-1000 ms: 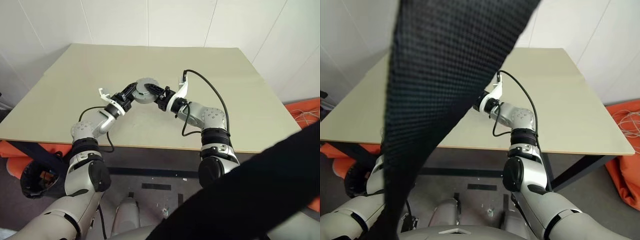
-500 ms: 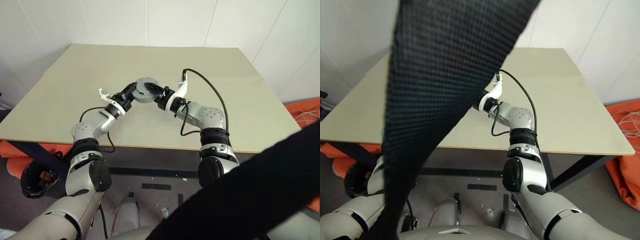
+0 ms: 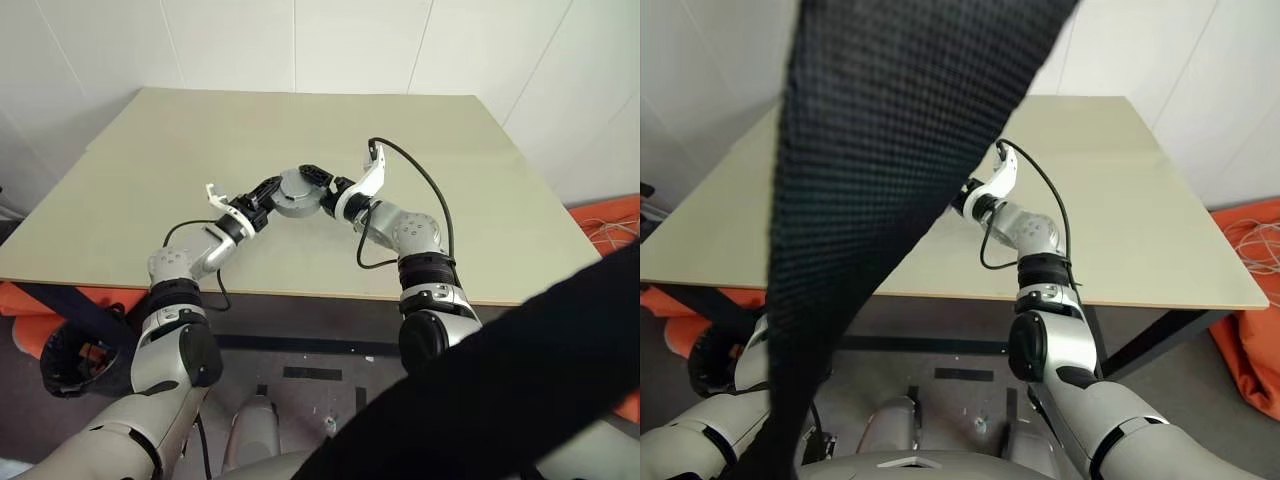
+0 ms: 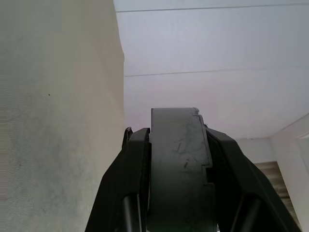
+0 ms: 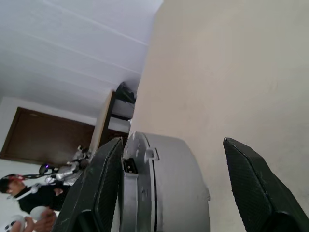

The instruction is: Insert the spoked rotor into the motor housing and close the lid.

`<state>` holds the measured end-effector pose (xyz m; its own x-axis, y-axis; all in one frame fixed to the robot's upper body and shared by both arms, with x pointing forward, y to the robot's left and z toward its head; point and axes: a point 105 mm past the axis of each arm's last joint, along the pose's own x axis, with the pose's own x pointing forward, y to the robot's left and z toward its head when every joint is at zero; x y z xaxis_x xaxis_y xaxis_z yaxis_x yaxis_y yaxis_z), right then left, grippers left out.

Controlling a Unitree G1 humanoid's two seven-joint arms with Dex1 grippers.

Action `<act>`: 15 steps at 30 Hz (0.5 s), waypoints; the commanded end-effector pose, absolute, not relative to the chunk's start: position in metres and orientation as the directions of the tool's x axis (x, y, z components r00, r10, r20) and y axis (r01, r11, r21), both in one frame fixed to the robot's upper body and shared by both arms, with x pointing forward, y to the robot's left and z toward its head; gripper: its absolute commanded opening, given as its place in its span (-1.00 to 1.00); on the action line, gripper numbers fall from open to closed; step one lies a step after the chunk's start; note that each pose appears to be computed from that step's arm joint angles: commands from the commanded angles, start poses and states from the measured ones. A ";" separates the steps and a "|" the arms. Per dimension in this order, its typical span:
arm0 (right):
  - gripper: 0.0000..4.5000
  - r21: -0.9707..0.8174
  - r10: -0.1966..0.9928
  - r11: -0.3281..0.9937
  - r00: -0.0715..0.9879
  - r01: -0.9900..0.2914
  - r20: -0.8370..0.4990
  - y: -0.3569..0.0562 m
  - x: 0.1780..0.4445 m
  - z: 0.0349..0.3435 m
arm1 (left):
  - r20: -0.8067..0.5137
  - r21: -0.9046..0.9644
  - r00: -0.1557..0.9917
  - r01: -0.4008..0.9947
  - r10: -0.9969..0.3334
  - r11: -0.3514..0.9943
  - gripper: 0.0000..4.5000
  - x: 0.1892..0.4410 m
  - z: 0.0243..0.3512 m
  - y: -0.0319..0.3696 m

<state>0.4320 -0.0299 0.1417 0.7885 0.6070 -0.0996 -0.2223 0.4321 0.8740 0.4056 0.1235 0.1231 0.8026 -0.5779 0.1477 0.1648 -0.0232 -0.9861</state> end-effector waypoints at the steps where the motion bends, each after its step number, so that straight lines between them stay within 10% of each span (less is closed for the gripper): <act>1: 0.67 0.864 0.559 0.449 0.826 -0.227 -0.073 -0.041 0.442 0.155 | 0.248 -0.962 0.827 0.272 -0.505 -0.027 -0.41 0.411 0.151 0.147; 15: 0.67 0.870 0.542 0.447 0.837 -0.209 -0.077 -0.047 0.446 0.153 | 0.151 -0.982 0.980 0.164 -0.133 0.094 -0.41 0.421 0.127 0.238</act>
